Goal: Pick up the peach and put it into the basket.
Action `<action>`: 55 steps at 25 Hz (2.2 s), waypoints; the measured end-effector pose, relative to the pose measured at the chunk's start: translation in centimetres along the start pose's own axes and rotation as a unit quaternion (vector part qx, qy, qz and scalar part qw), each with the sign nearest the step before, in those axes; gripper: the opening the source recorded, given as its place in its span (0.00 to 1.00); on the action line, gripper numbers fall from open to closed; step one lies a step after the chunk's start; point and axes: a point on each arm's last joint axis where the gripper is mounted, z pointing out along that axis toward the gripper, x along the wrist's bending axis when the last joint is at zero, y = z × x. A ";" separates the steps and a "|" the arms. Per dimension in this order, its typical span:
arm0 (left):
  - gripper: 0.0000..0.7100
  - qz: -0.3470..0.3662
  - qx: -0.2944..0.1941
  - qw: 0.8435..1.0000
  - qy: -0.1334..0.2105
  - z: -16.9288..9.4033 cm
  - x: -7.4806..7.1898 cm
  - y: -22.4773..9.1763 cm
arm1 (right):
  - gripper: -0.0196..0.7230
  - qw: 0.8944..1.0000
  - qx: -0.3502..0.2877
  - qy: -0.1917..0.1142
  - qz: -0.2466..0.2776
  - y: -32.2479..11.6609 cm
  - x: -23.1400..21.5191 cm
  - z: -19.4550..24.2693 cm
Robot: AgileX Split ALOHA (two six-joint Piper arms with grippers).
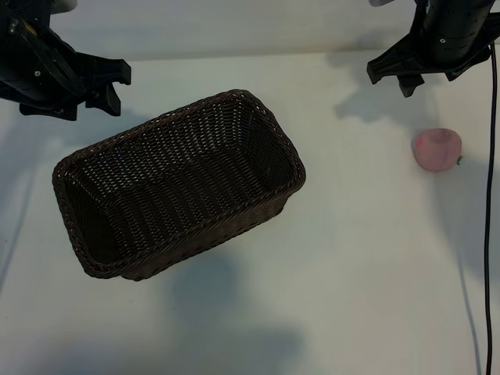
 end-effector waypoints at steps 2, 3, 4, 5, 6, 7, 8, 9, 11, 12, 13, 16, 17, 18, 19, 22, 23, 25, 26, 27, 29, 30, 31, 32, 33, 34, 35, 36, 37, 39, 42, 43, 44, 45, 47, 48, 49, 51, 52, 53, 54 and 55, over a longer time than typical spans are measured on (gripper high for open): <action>0.75 0.000 0.000 1.000 0.000 0.0 0.0 0.0 | 0.78 1.000 0.000 0.000 0.000 0.0 0.0 0.0; 0.75 0.000 0.000 1.000 0.000 0.0 0.0 0.0 | 0.78 1.000 0.000 0.000 0.000 0.0 0.0 0.0; 0.75 0.000 0.000 1.000 0.000 0.0 0.0 0.0 | 0.78 1.000 0.000 0.000 0.000 0.0 0.0 0.0; 0.75 0.000 0.000 1.000 0.000 0.0 0.0 0.0 | 0.78 1.000 0.000 0.000 0.000 0.0 0.0 0.0; 0.75 0.000 0.000 1.000 0.000 0.0 0.0 0.0 | 0.78 1.000 0.000 0.000 0.000 0.0 0.0 0.0; 0.75 0.000 0.000 1.000 0.000 0.0 0.0 0.0 | 0.78 1.000 0.001 0.000 0.000 0.0 0.0 0.0; 0.75 0.000 0.000 1.000 0.000 0.0 0.0 0.0 | 0.78 1.000 0.001 0.000 0.000 0.0 0.0 0.0; 0.75 0.000 0.000 1.000 0.000 0.0 0.0 0.0 | 0.78 1.000 0.002 0.000 0.000 0.0 0.0 0.0; 0.75 0.000 0.000 1.000 0.000 0.0 0.0 0.0 | 0.78 1.000 0.004 -0.001 0.000 -0.1 0.0 0.0; 0.75 0.000 0.000 1.000 0.000 0.0 0.0 0.0 | 0.78 1.000 0.006 -0.001 0.000 -0.1 0.0 0.0; 0.75 0.000 0.000 1.000 0.000 0.0 0.0 0.0 | 0.78 1.000 0.007 -0.001 0.000 -0.1 0.0 0.0; 0.75 0.000 0.000 1.000 0.000 0.0 0.0 0.0 | 0.78 1.000 0.008 -0.001 -0.001 -0.1 0.0 0.0; 0.75 0.000 0.000 1.000 0.000 0.0 0.0 0.0 | 0.78 1.000 0.008 -0.001 -0.001 -0.1 0.0 0.0; 0.75 0.000 0.000 1.000 0.000 0.0 0.0 0.0 | 0.78 1.000 0.008 -0.001 -0.001 -0.1 0.0 0.0; 0.75 0.000 0.000 1.000 0.000 0.0 0.0 0.0 | 0.78 1.000 0.008 -0.001 -0.001 -0.1 0.0 0.0; 0.75 0.000 0.000 1.000 0.000 0.0 0.0 0.0 | 0.78 1.000 0.008 -0.001 -0.001 -0.2 0.0 0.0; 0.75 0.000 0.000 1.000 0.000 0.0 0.0 0.0 | 0.78 1.000 0.008 -0.001 -0.001 -0.1 0.0 0.0; 0.75 0.000 0.000 1.000 0.000 0.0 0.0 0.0 | 0.78 1.000 0.008 -0.001 0.000 -0.1 0.0 0.0; 0.75 0.000 0.000 1.000 0.000 0.0 0.0 0.0 | 0.78 1.000 0.008 -0.001 0.000 -0.1 0.0 0.0; 0.75 0.000 0.000 1.000 0.000 0.0 0.0 0.0 | 0.78 1.000 0.009 -0.001 0.000 -0.2 0.0 0.0; 0.75 0.000 -0.002 1.000 0.000 0.0 0.0 0.0 | 0.78 1.000 0.009 -0.001 0.000 -0.2 0.0 0.0; 0.75 0.001 -0.002 1.000 0.000 0.0 0.0 0.0 | 0.78 1.000 0.009 -0.001 0.000 -0.2 0.0 0.0; 0.75 0.001 -0.002 1.000 0.000 0.0 0.0 0.0 | 0.78 1.000 0.009 -0.001 0.000 -0.2 0.0 0.0; 0.75 0.001 -0.003 1.000 0.000 0.0 0.0 0.1 | 0.78 1.000 0.009 -0.001 0.000 -0.2 0.0 0.0; 0.75 0.001 -0.003 1.000 0.000 0.0 0.0 0.0 | 0.78 1.000 0.009 -0.001 0.000 -0.2 0.0 0.0; 0.75 0.001 -0.003 1.000 0.000 0.0 0.0 0.1 | 0.78 1.000 0.009 -0.001 0.001 -0.2 0.0 0.0; 0.75 0.001 -0.003 1.000 0.000 0.0 0.0 0.1 | 0.78 1.000 0.009 -0.001 0.001 -0.2 0.0 0.0; 0.75 0.001 -0.003 1.000 0.000 0.0 0.0 0.1 | 0.78 1.000 0.009 -0.001 0.001 -0.2 0.0 0.0; 0.75 0.001 -0.003 1.000 0.000 0.0 0.0 0.1 | 0.78 1.000 0.009 -0.001 0.001 -0.2 0.0 0.0; 0.75 0.001 -0.003 1.000 0.000 0.0 0.0 0.1 | 0.78 1.000 0.009 -0.001 0.001 -0.2 0.0 0.0; 0.75 0.001 -0.003 1.000 0.000 0.0 0.0 0.1 | 0.78 1.000 0.009 -0.001 0.001 -0.2 0.0 0.0; 0.75 0.001 -0.003 1.000 0.000 0.0 0.0 0.1 | 0.78 1.000 0.009 -0.001 0.001 -0.2 0.0 0.0; 0.75 0.001 -0.004 1.000 0.000 0.0 0.0 0.1 | 0.78 1.000 0.009 -0.001 0.001 -0.2 0.0 0.0; 0.75 0.001 -0.006 1.000 -0.001 0.0 0.0 0.1 | 0.78 1.000 0.009 -0.001 0.001 -0.2 0.0 0.0; 0.75 0.001 -0.013 1.000 -0.001 0.0 0.0 0.2 | 0.78 1.000 0.009 -0.001 0.001 -0.2 0.0 0.0; 0.75 0.001 -0.016 1.000 -0.002 0.0 0.0 0.3 | 0.78 1.000 0.009 -0.001 0.001 -0.2 0.0 0.0; 0.75 0.001 -0.017 1.000 -0.002 0.0 0.0 0.3 | 0.78 1.000 0.009 -0.001 0.001 -0.2 0.0 0.0; 0.75 0.001 -0.017 1.000 -0.002 0.0 0.0 0.3 | 0.78 1.000 0.009 -0.001 0.001 -0.2 0.0 0.0; 0.75 0.001 -0.016 1.000 -0.002 0.0 0.0 0.3 | 0.78 1.000 0.009 -0.001 0.001 -0.2 0.0 0.0; 0.75 0.001 -0.016 1.000 -0.002 0.0 0.0 0.3 | 0.78 1.000 0.009 -0.001 0.001 -0.2 0.0 0.0; 0.75 0.001 -0.016 1.000 -0.002 0.0 0.0 0.3 | 0.78 1.000 0.009 -0.001 0.001 -0.2 0.0 0.0; 0.75 0.000 -0.016 1.000 -0.002 -0.2 0.0 0.3 | 0.78 1.000 0.009 -0.001 0.001 -0.2 0.0 0.0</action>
